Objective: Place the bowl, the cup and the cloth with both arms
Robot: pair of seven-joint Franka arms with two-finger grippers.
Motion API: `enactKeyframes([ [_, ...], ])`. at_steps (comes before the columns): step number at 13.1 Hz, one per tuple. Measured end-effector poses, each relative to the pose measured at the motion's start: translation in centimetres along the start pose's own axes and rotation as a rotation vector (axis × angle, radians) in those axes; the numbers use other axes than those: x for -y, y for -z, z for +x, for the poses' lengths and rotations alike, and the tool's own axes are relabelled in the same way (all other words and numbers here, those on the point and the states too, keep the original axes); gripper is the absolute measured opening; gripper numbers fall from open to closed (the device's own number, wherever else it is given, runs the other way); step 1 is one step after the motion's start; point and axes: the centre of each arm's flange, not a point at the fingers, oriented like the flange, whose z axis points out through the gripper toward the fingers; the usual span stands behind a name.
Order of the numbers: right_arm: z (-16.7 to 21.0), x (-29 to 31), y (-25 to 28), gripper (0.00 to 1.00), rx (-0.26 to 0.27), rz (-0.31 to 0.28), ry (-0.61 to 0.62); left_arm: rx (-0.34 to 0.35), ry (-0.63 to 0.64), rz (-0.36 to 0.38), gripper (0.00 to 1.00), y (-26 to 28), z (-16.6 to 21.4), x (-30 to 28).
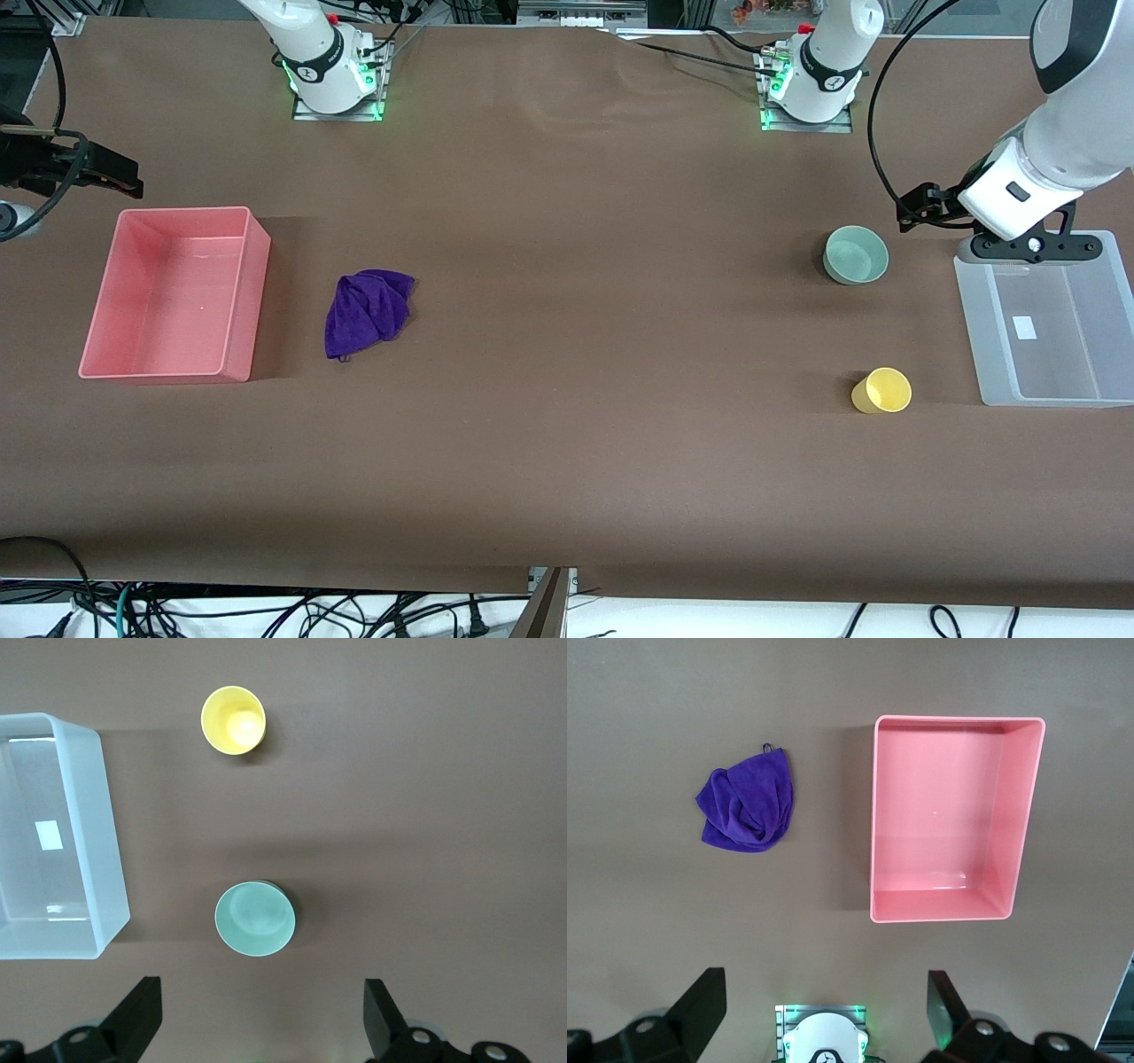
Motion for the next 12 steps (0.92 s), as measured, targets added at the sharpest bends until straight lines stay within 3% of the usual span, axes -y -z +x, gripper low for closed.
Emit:
enactKeyframes([
  [2,0.8,0.3,-1.3,1.0,0.029,0.001,0.007,0.026,-0.076,-0.009,1.0,-1.4,0.3,2.2],
  [5,3.5,1.0,-5.7,1.0,0.117,0.008,0.026,0.081,-0.189,-0.037,1.0,-5.5,0.6,6.5],
  [7,5.5,2.0,-9.0,1.0,0.169,0.065,0.046,0.07,-0.266,-0.049,1.0,-9.5,1.2,8.2],
  [9,7.4,3.1,-12.8,1.0,0.169,0.113,0.058,0.077,-0.319,-0.059,1.0,-14.9,0.9,8.6],
  [12,9.2,5.7,-20.4,1.0,0.152,0.125,0.064,0.053,-0.425,-0.062,1.0,-23.2,-0.6,7.6],
])
